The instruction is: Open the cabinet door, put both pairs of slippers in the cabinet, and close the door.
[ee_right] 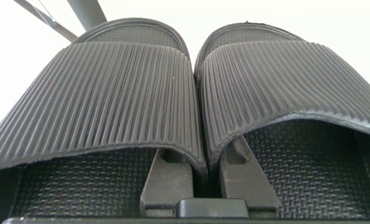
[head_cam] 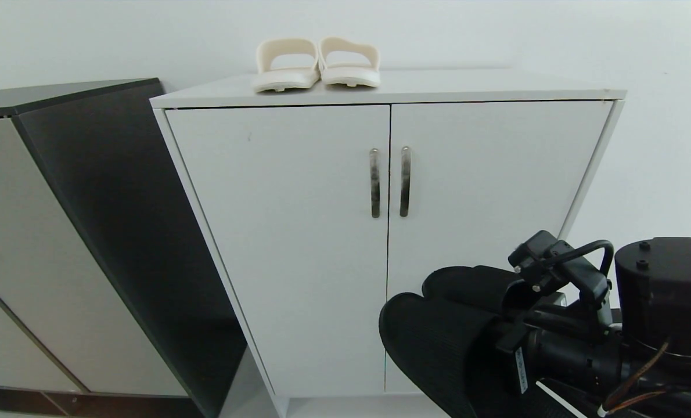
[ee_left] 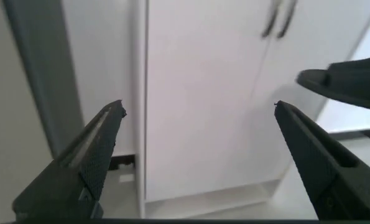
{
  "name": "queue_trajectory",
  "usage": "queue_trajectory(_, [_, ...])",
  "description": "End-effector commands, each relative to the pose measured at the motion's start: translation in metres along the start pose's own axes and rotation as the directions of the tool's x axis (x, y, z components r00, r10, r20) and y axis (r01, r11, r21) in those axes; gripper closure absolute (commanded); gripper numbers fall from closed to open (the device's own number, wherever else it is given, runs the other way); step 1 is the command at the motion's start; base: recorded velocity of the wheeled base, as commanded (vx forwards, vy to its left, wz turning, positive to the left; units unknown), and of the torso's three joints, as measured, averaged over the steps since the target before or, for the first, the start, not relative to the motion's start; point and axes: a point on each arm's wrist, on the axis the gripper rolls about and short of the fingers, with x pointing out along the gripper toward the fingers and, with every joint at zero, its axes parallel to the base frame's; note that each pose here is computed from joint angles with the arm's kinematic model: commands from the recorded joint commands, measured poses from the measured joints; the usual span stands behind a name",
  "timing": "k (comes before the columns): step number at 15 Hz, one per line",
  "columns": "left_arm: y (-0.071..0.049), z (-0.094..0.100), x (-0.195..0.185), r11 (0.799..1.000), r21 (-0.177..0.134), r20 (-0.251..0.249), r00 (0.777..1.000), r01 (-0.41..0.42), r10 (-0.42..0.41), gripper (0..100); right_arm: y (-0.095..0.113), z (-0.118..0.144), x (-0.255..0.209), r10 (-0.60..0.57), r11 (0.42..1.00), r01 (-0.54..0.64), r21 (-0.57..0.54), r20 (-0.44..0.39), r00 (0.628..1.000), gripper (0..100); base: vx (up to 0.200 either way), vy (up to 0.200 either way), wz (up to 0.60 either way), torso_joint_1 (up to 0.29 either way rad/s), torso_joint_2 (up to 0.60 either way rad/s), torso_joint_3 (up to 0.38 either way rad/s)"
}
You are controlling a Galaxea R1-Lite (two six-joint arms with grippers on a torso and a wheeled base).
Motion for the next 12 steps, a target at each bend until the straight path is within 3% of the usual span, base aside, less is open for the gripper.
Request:
queue_trajectory(1, [0.003, 0.027, 0.047, 0.992, -0.039, -0.193, 0.973, 0.119, -0.125, 0, 0.000, 0.000, 0.000, 0.000, 1.000, 0.000, -0.004, -0.002, 1.000, 100, 0.000, 0.000, 0.00, 0.000, 0.00, 0.000])
queue_trajectory(2, [0.005, 0.031, 0.064, 0.986, -0.054, -0.222, 0.961, 0.156, -0.164, 0, 0.000, -0.001, 0.001, 0.000, 1.000, 0.000, -0.010, -0.005, 1.000, 100, 0.000, 0.000, 0.00, 0.000, 0.00, 0.000])
queue_trajectory(3, [0.005, 0.036, 0.096, 0.963, -0.081, -0.247, 0.931, 0.257, -0.269, 0, 0.000, -0.001, 0.001, 0.000, 1.000, 0.000, -0.010, -0.005, 1.000, 100, 0.000, 0.000, 0.00, 0.000, 0.00, 0.000])
queue_trajectory(4, [0.001, 0.041, 0.116, 0.942, -0.083, -0.234, 0.912, 0.327, -0.337, 0, -0.001, -0.001, 0.000, -0.001, 1.000, 0.001, -0.009, -0.004, 1.000, 100, 0.000, 0.000, 0.00, 0.000, 0.00, 0.000])
queue_trajectory(6, [-0.011, 0.053, 0.145, 0.902, -0.074, -0.202, 0.880, 0.424, -0.430, 0, -0.001, -0.001, 0.000, -0.003, 1.000, 0.003, -0.009, -0.004, 1.000, 100, 0.000, 0.000, 0.00, 0.000, 0.00, 0.000])
queue_trajectory(7, [-0.021, 0.059, 0.159, 0.874, -0.084, -0.211, 0.849, 0.478, -0.484, 0, -0.001, -0.002, 0.001, 0.000, 1.000, 0.000, -0.010, -0.010, 1.000, 100, 0.000, 0.000, 0.00, 0.000, 0.00, 0.000])
queue_trajectory(10, [-0.045, 0.068, 0.194, 0.815, -0.104, -0.226, 0.785, 0.570, -0.577, 0, 0.000, -0.005, 0.000, 0.059, 0.998, -0.059, -0.007, -0.008, 0.998, 100, 0.000, 0.000, 0.00, 0.000, 0.00, 0.000])
queue_trajectory(12, [-0.058, 0.076, 0.211, 0.792, -0.103, -0.217, 0.763, 0.602, -0.609, 0, 0.001, -0.006, 0.001, 0.070, 0.998, -0.070, -0.007, -0.001, 0.998, 100, 0.000, 0.000, 0.00, 0.000, 0.00, 0.000])
